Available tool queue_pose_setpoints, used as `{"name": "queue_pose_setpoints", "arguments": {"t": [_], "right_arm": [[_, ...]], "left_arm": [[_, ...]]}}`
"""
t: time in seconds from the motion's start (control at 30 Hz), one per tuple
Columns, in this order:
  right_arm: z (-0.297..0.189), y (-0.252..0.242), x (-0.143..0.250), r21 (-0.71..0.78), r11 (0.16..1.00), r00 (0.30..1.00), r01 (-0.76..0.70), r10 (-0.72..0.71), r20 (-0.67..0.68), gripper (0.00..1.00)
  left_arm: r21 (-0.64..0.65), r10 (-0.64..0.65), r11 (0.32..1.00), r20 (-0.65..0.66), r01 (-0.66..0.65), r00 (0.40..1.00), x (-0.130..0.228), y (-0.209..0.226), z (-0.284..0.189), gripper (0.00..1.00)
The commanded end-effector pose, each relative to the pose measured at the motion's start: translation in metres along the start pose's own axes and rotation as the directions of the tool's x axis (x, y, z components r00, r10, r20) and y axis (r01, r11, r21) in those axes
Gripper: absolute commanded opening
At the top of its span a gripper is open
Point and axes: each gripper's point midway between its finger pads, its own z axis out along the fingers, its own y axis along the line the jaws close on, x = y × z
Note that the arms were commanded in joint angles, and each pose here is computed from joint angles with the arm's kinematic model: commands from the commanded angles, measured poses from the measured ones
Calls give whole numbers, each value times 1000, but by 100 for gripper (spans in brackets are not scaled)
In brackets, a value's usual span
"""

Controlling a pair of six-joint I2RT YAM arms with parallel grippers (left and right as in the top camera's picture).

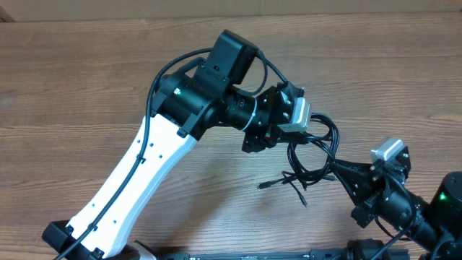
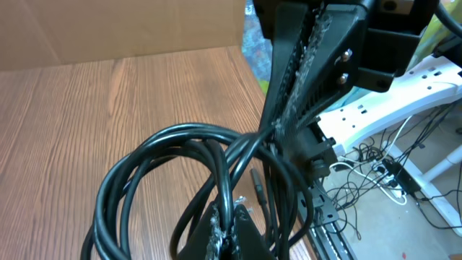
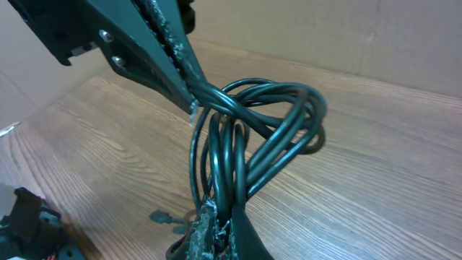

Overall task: Untangle cables
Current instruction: 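Reach the right gripper up and grasp a cable strand below the left gripper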

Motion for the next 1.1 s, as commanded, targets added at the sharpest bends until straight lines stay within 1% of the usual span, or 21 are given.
{"name": "queue_pose_setpoints", "arguments": {"t": [0.0,0.3,0.33,0.4,0.43,0.53,0.6,0.7,0.97,1.07], "right_arm": [[-6,13,-11,-52,998,999,32,-30,38,4],[-6,13,-11,-51,998,999,31,-29,36,4],[-6,13,-11,-52,998,999,31,-29,36,6],[-6,13,-10,-52,998,999,30,-28,35,13],[-6,13,-10,-52,998,999,29,-27,34,14],[-6,16,-9,-70,997,999,25,-23,32,14],[-7,26,-11,-128,991,999,28,-23,43,14],[-8,31,-12,-156,987,999,29,-22,47,14],[-8,30,-11,-150,988,999,29,-22,46,15],[-7,21,-9,-97,995,999,24,-21,35,11]], "left_arm": [[61,100,993,80,-105,992,-29,-28,-1,4],[75,110,990,84,-116,990,-32,-32,3,4],[75,110,990,84,-116,990,-32,-32,3,4],[76,114,990,89,-121,989,-33,-32,3,4],[75,117,989,92,-124,989,-33,-32,3,4],[60,132,989,106,-139,986,-38,-28,3,4],[44,117,991,123,-123,986,-45,-23,2,4],[35,117,992,135,-123,984,-49,-20,2,4],[49,119,990,157,-129,980,-54,-23,1,4],[55,115,991,161,-125,980,-54,-24,1,4]]}}
